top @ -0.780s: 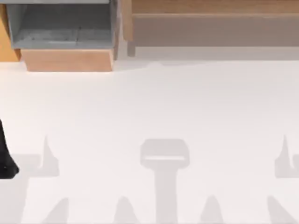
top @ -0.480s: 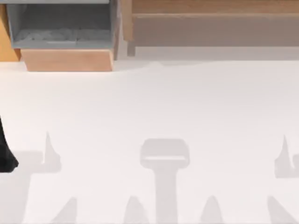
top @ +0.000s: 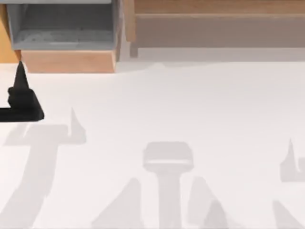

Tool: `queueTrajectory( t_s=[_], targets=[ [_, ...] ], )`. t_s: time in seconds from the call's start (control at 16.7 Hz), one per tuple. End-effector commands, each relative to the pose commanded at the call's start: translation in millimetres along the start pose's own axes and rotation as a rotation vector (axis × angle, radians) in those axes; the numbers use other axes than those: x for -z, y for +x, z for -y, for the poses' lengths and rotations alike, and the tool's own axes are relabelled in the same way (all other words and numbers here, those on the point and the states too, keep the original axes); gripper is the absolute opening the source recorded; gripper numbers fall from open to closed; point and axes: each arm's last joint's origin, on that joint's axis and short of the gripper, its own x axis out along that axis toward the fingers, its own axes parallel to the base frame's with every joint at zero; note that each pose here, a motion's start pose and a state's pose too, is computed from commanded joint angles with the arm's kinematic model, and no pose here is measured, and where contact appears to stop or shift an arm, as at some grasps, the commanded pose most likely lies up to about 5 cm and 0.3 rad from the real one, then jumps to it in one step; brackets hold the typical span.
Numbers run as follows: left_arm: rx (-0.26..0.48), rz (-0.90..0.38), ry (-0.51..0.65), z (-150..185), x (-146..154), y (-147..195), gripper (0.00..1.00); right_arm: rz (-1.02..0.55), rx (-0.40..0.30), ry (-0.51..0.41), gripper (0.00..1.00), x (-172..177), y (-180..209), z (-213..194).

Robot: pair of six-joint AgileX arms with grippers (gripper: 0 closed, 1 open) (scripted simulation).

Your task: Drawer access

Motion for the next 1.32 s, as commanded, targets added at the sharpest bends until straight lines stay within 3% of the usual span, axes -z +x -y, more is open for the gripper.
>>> queueTrajectory(
  t_s=[0.3, 0.6, 1.02, 1.32],
  targets=[
    [0.003, -0.028, 0.008, 54, -4, 42, 1.00, 0.000, 0.000, 0.000, 1.00, 0, 0, 0],
    [-0.001, -0.031, 0.011, 91, 3, 60, 1.00, 0.000, 0.000, 0.000, 1.00, 0, 0, 0],
    [-0.005, -0.034, 0.023, 91, 4, 63, 1.00, 0.000, 0.000, 0.000, 1.00, 0, 0, 0],
    [-0.048, -0.042, 0.233, 68, 11, 110, 1.00, 0.000, 0.000, 0.000, 1.00, 0, 0, 0]
  ],
)
